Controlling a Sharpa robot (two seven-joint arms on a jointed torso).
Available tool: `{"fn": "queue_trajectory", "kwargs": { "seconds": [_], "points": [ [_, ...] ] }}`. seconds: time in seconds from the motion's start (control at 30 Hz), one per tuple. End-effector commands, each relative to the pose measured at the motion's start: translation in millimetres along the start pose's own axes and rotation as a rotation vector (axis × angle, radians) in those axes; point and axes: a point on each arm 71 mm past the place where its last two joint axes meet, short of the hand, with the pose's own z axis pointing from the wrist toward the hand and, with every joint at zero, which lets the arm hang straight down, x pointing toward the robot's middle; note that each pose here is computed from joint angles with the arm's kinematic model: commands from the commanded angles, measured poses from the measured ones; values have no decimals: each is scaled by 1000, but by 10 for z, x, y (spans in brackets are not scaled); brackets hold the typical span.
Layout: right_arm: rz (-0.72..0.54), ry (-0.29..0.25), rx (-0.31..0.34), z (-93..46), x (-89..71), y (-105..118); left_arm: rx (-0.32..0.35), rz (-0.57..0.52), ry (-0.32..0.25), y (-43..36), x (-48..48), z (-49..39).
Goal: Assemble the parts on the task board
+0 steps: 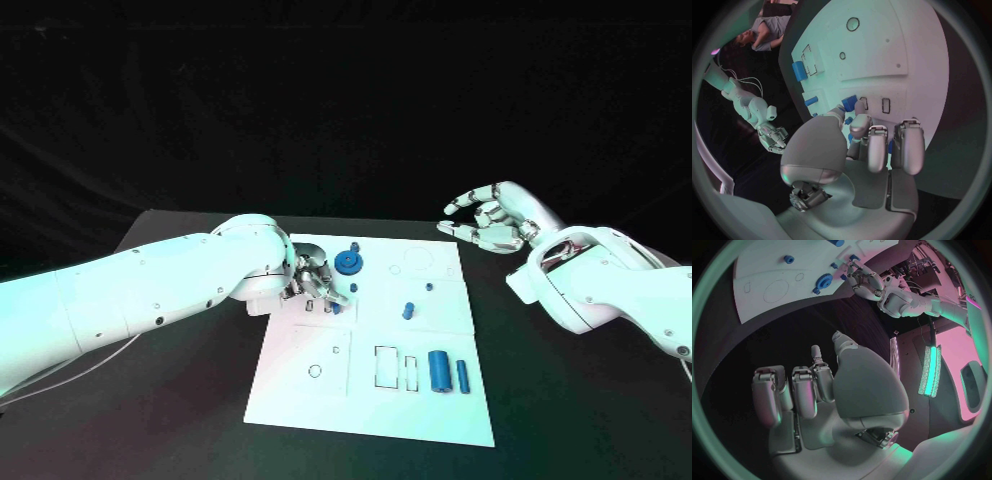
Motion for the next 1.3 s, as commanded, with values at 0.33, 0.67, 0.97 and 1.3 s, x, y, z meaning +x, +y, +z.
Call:
{"fn": "queue_trajectory", "kwargs": {
  "seconds": [0.33,0.67,0.97,1.3],
  "points": [
    [-2,14,1,-4,17,-4,35,-54,25,-20,16,-21],
    [-3,13,3,-8,13,-14,46,-88,13,-6,18,-54],
    [-4,10,4,-15,7,-25,66,-45,-72,-9,-9,-112],
    [-5,5,5,-25,-6,-36,79,8,-165,5,-10,-182]
  ]
}}
